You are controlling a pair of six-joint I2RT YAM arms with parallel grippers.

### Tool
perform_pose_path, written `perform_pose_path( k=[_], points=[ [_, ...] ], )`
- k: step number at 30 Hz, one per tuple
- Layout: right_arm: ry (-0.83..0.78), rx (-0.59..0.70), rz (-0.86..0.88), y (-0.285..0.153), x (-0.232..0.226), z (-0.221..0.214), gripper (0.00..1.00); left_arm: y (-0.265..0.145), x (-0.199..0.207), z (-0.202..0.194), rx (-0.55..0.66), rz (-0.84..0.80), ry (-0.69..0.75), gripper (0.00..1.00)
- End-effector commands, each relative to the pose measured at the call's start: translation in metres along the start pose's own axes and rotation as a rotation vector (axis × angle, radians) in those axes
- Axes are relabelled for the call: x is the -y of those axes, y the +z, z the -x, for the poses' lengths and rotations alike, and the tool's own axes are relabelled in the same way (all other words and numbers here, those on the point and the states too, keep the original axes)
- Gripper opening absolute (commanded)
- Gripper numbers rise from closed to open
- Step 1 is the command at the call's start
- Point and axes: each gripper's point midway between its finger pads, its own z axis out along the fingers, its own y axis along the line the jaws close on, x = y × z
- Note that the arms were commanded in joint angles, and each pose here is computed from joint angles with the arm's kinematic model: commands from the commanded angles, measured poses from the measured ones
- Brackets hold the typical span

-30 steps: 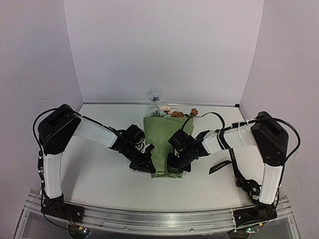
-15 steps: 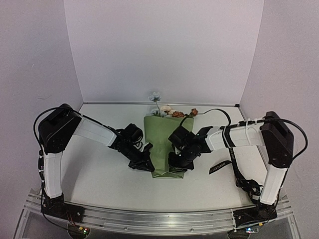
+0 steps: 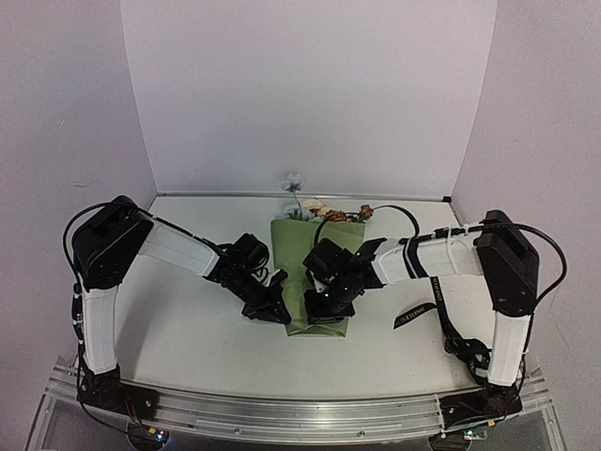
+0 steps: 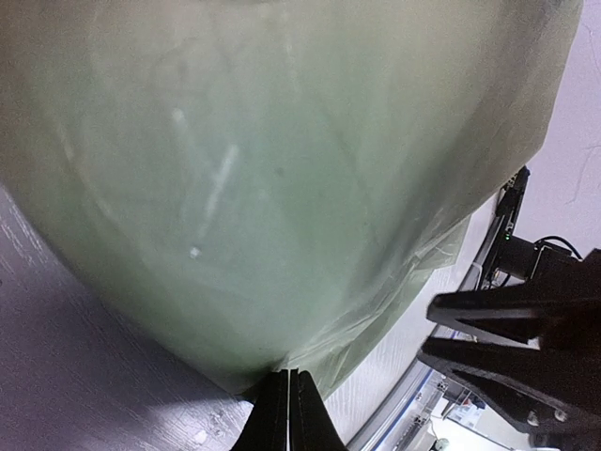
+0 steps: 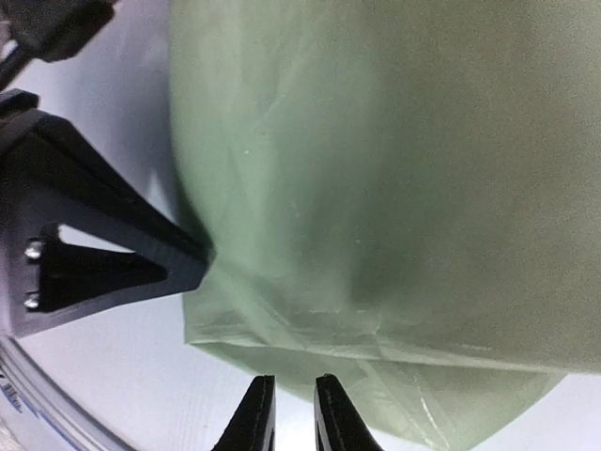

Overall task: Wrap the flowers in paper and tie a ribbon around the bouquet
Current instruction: Press the fold line of the folded wrapping paper, then press the fold line on the folded wrapping paper.

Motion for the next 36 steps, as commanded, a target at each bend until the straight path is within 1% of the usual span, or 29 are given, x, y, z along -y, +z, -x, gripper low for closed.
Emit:
perform_pose_path(
  k=[1,6,14,17,19,27,32,36],
  points=[
    [-0.044,0.050,-0.081,0.014,0.012,0.013,0.17,-0.001,-0.006,-0.008,-0.007,0.025,-0.011,0.05],
    [-0.050,0.055,-0.139,0.023,0.022,0.011,0.17,-0.003,-0.001,-0.008,-0.007,0.005,-0.013,0.05],
    [-0.007,-0.019,-0.228,0.023,0.042,-0.009,0.17,-0.003,0.007,-0.003,-0.009,-0.032,-0.019,0.06],
    [-0.005,-0.056,-0.292,0.023,0.051,-0.013,0.16,-0.004,0.012,-0.002,-0.012,-0.050,-0.022,0.07],
    [0.000,-0.088,-0.326,0.023,0.053,-0.015,0.15,-0.007,0.017,0.001,-0.004,-0.077,-0.022,0.09],
    [0.043,-0.155,-0.388,0.032,0.061,-0.026,0.13,-0.016,0.014,0.027,0.027,-0.116,-0.061,0.14],
    [0.047,-0.167,-0.391,0.031,0.063,-0.031,0.12,-0.011,0.003,0.043,0.032,-0.124,-0.096,0.15],
    [0.049,-0.172,-0.391,0.030,0.064,-0.033,0.12,-0.016,-0.005,0.062,0.064,-0.136,-0.136,0.16]
  ],
)
